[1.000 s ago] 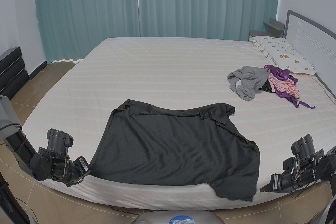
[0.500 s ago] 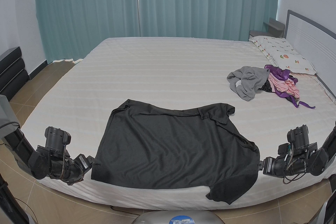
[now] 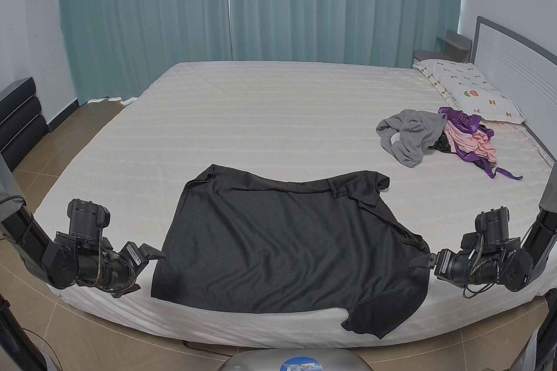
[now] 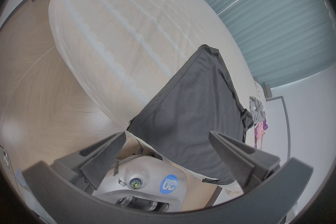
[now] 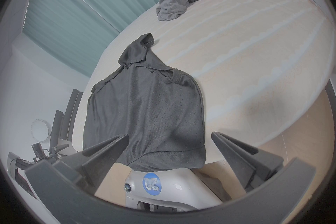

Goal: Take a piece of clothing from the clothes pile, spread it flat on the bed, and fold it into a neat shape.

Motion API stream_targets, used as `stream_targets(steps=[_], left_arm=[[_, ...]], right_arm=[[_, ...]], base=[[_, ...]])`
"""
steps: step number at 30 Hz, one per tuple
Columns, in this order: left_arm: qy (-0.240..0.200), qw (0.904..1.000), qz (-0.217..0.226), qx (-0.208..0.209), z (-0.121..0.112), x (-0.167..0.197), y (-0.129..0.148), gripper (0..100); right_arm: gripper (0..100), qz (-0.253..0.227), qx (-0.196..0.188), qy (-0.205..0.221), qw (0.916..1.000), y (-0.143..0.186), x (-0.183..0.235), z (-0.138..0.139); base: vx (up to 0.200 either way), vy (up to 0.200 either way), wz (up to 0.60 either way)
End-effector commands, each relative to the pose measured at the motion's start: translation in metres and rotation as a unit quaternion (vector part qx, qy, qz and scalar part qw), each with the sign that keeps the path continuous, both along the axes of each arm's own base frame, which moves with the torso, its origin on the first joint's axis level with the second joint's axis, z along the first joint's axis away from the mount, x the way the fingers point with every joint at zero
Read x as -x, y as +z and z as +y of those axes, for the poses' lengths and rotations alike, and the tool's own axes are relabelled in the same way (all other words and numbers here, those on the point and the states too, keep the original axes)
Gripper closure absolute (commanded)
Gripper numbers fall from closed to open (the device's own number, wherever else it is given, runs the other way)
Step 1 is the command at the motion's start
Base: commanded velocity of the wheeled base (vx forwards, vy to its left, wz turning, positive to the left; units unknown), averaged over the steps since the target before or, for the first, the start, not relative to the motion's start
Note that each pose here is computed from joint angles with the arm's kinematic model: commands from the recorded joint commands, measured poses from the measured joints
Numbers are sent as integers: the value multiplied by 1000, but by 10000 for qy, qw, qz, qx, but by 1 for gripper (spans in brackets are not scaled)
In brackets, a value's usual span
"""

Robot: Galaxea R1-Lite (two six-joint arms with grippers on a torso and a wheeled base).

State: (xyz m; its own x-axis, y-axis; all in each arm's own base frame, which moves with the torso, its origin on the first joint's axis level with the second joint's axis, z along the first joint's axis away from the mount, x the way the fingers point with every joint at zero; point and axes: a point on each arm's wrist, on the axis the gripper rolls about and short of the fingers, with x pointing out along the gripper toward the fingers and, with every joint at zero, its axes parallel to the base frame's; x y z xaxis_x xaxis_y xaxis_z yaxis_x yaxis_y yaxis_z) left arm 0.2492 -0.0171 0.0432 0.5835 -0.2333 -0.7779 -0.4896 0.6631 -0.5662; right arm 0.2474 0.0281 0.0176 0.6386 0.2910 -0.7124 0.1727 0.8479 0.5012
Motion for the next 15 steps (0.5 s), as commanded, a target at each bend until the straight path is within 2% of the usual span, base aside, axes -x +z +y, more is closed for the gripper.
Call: stream_targets(steps=[1,11,15], left_arm=[[81,9999,-6,72,1,-3,1,0],[99,9999,-16,87,1,-5,1,0],[108,9999,68,82,1,-6,-4,0]], right_arm=[[0,25,-20,-9,10000,-2,-1,0],[0,-4,-22,-20,10000,0,0,0],[0,11,-21,-20,10000,0,1,-1]], base=[[200,0,0],[200,0,0],[0,0,0]])
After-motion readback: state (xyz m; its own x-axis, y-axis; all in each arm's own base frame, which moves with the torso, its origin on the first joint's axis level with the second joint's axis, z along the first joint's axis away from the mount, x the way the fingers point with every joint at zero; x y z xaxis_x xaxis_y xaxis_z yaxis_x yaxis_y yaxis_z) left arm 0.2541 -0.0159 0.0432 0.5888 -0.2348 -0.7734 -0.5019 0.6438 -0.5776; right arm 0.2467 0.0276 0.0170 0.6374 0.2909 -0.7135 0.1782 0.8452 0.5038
